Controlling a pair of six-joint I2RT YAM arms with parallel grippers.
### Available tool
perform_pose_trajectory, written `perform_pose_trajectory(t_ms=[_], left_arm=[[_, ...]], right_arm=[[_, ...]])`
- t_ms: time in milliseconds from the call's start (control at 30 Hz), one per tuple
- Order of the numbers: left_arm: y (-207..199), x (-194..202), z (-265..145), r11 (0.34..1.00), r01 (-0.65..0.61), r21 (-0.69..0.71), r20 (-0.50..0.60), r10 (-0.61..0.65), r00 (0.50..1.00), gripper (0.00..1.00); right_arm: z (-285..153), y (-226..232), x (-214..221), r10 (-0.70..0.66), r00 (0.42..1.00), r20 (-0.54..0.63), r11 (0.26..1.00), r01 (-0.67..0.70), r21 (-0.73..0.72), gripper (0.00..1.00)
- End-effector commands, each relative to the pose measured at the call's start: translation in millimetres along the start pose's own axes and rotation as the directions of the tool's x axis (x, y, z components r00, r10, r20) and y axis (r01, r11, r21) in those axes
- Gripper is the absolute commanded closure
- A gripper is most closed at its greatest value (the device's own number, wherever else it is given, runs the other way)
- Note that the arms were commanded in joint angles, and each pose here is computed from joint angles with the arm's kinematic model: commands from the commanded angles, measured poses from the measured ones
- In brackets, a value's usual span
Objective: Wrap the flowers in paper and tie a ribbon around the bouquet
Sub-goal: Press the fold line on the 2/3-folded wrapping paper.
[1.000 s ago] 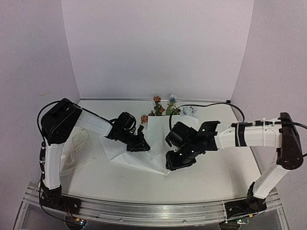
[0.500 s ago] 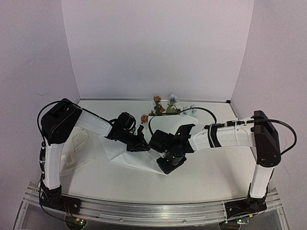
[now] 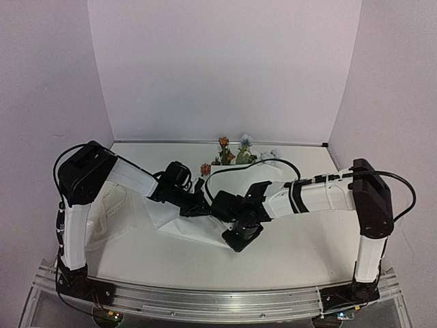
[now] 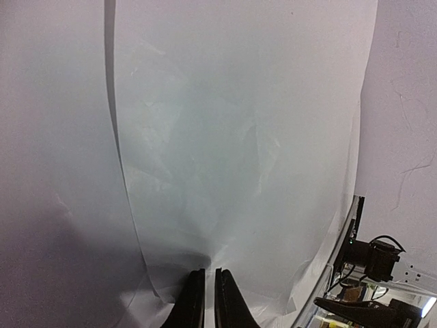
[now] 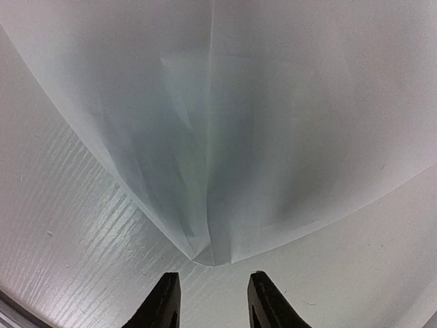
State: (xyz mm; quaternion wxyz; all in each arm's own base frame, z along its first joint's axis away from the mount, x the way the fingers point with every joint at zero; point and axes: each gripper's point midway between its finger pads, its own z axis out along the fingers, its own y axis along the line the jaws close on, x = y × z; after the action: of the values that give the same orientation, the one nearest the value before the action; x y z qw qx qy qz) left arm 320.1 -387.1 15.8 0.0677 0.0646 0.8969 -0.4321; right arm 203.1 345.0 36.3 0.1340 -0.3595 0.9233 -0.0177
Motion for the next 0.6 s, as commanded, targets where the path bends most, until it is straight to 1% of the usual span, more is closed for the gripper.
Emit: perform_pose_trajectory(t_ms=[0,233,467,567], left_arm=[[55,30,5,0.984,0.067,-0.164,-0.062,-0.078,0.995,0.91],[56,30,4,0.983,0.069,-0.168,-0.062,-0.08,0.995,0.91],[60,26,2,0.981,0.094,-0.171,-0.045,-0.104,0.994,0.91],[62,26,3,0.98,0.1,-0.174,-0.045,-0.11,0.993,0.91]], right_arm=[[18,-3,1,-0.048,0.999,-0.008,0.998,0.048,0.046,0.65],[31,-8,7,-0.045,0.999,-0.025,0.994,0.047,0.097,0.7],[32,-13,22,-0.086,0.996,-0.029,0.981,0.089,0.17,0.84],[35,-11,28,-0.106,0.993,-0.046,0.978,0.112,0.175,0.93]])
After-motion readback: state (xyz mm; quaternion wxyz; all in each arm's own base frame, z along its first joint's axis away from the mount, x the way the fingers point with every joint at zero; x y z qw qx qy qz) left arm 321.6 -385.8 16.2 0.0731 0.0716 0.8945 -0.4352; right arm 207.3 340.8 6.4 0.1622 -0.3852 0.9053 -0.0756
